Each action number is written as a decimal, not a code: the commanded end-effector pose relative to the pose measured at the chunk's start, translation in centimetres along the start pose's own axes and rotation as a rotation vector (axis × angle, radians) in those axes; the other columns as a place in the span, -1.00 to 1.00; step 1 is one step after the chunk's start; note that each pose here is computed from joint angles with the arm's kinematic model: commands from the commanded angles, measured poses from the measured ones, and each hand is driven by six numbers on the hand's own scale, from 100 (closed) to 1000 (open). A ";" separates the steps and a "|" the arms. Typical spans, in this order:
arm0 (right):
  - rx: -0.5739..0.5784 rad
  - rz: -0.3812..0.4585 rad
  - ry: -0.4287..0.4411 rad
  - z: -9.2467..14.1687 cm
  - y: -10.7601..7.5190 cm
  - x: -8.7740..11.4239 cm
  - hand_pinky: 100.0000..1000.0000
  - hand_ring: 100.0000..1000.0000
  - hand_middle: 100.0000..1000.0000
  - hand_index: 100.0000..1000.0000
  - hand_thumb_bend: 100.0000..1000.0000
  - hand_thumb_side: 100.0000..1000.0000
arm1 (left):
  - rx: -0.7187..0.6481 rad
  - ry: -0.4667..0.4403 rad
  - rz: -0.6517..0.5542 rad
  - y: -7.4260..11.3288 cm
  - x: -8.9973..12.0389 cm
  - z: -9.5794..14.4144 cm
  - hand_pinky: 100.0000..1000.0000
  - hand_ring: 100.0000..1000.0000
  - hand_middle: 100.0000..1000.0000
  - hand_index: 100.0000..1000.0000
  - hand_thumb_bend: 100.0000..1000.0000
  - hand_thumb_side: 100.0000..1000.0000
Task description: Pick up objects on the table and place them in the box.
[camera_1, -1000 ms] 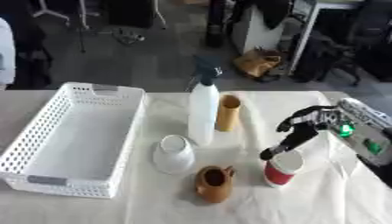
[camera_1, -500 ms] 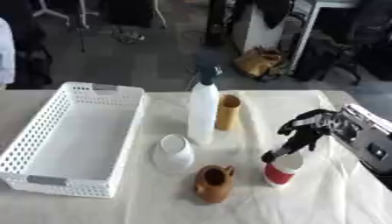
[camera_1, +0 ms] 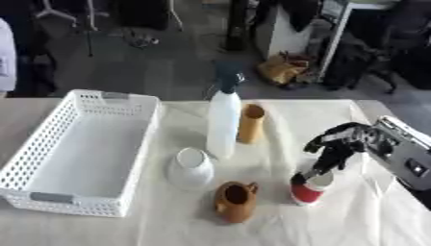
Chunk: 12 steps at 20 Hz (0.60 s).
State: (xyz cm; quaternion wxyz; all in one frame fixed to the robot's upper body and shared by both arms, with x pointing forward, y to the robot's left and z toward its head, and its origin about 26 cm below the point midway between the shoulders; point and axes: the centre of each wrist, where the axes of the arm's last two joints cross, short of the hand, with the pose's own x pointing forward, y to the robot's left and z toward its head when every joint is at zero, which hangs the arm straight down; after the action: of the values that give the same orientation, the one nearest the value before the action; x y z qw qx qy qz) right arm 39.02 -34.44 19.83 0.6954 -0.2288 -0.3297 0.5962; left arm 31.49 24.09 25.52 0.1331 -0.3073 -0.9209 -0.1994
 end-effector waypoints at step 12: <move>0.116 -0.044 0.080 0.7 -0.2 -0.2 0.26 0.95 0.99 1.00 0.47 -0.24 | -0.007 -0.003 -0.002 0.1 0.5 -0.5 0.91 0.65 0.44 0.58 -1.00 0.73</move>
State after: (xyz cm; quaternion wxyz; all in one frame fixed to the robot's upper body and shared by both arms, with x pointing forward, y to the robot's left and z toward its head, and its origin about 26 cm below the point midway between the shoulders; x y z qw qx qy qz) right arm 38.72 -33.51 19.10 0.6872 -0.2152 -0.3208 0.6153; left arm 31.49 24.16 25.53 0.1405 -0.3083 -0.9194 -0.1999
